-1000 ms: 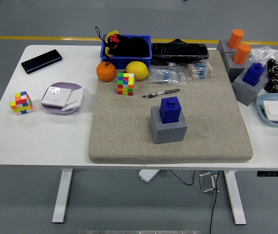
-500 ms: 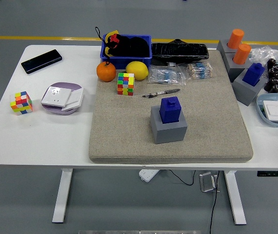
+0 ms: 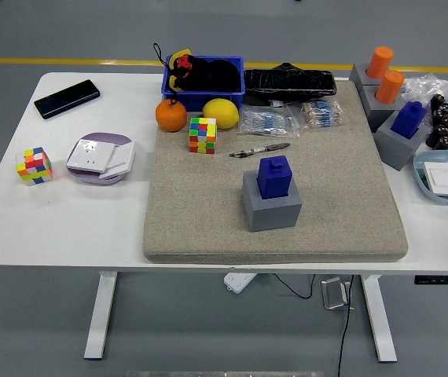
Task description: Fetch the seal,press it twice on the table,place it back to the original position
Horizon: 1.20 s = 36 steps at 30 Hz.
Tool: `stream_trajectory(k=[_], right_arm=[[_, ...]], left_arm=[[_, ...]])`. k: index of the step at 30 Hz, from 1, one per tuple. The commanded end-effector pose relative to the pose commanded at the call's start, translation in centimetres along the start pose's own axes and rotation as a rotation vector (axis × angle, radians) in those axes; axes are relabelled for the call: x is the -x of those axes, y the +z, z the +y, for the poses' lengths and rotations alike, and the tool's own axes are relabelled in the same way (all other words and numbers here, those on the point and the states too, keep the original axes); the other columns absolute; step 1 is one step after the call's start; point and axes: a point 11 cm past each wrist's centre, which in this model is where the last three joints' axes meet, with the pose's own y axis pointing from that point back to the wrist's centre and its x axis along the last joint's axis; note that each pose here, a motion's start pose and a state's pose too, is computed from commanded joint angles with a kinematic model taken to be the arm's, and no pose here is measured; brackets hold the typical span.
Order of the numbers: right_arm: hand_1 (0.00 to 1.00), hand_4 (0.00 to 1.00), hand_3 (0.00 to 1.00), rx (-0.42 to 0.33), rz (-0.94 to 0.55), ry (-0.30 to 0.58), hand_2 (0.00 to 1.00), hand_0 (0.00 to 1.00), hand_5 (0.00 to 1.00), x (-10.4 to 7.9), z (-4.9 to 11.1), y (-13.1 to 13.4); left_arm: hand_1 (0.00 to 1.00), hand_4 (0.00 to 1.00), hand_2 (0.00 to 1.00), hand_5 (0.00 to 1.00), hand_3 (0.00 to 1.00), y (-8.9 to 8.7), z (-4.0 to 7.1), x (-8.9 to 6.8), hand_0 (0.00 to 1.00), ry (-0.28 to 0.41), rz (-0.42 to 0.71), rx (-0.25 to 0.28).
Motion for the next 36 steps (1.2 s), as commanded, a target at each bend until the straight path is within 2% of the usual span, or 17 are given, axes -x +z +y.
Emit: stream_trajectory(k=[5, 12, 36], right_arm=[[0.751, 0.916, 0.72, -0.028, 0.016, -0.016, 0.749, 0.801, 0.355, 0.5, -0.3, -1.4], [0.74, 0.908, 0.717, -0.019, -0.001, 0.002, 0.743, 0.799, 0.347, 0.0, 0.0, -1.0], [0.734, 0.888, 0.712, -0.007, -0.025, 0.002, 0.737, 0.792, 0.332, 0.0, 0.2, -1.0]], left_arm=[[0.695, 0.68, 0.683, 0.292, 0.753, -0.5, -0.1, 0.0, 0.722, 0.011, 0.0, -0.016], [0.694, 0.679, 0.683, 0.292, 0.753, -0.4, -0.1, 0.2, 0.722, 0.003, 0.003, -0.008], [0.693, 0.671, 0.681, 0.289, 0.752, -0.7, -0.1, 0.2, 0.722, 0.006, 0.006, -0.014]])
